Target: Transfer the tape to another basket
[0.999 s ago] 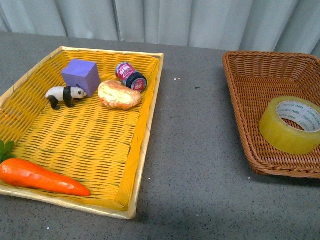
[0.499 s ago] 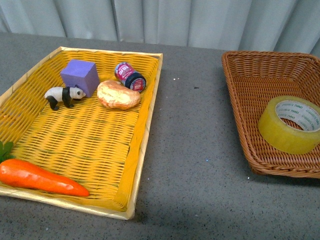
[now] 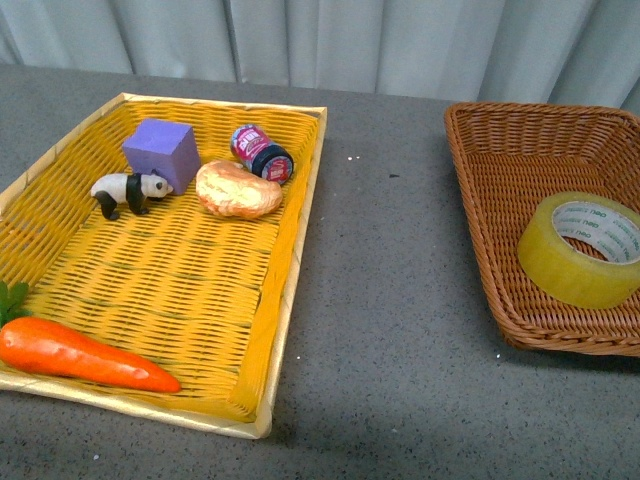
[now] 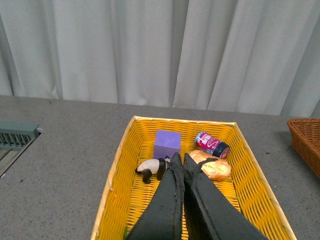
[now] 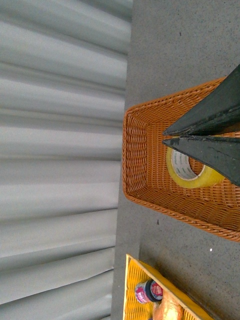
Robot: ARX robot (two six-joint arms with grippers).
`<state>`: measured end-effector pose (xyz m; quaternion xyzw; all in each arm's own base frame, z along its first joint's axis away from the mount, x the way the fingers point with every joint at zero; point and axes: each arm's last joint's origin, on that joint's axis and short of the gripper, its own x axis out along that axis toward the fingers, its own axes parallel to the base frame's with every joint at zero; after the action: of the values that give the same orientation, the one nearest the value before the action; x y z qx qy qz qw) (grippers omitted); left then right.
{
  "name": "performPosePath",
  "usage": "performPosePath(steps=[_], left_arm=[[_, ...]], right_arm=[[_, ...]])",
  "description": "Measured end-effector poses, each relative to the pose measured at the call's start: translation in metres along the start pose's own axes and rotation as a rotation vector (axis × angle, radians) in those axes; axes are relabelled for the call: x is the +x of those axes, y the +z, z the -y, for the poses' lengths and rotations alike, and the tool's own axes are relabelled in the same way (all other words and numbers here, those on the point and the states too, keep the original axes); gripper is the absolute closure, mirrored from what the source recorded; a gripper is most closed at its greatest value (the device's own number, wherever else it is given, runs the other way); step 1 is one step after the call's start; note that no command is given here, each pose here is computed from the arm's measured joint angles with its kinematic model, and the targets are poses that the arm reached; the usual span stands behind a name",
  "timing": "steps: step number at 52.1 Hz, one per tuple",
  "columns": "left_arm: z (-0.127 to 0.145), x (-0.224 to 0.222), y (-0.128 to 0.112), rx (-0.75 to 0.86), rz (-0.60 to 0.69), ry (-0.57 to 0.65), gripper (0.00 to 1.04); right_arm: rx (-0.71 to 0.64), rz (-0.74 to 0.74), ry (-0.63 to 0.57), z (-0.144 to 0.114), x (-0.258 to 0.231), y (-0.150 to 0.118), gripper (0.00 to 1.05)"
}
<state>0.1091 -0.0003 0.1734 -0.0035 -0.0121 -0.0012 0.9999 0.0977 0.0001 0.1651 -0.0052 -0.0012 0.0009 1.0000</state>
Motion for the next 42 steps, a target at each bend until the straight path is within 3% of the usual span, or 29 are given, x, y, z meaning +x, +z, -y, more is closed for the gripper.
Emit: performPosePath(steps=[20,27,38,42], left_arm=[[0.000,-0.012,-0.003,0.000,-0.008,0.000,1.01],[0.000,-0.013,-0.003,0.000,-0.006,0.000,0.71],[0.000,-0.013,-0.003,0.000,-0.006,0.000,0.39],[0.000,-0.013,-0.003,0.000,-0.006,0.000,0.22]], right_arm=[[0.000,0.001,0.000,0.000,0.000,0.000,1.04],[0.000,0.001,0.000,0.000,0.000,0.000,0.77],[0.000,0.001,0.000,0.000,0.000,0.000,0.43],[0.000,0.001,0.000,0.000,0.000,0.000,0.29]])
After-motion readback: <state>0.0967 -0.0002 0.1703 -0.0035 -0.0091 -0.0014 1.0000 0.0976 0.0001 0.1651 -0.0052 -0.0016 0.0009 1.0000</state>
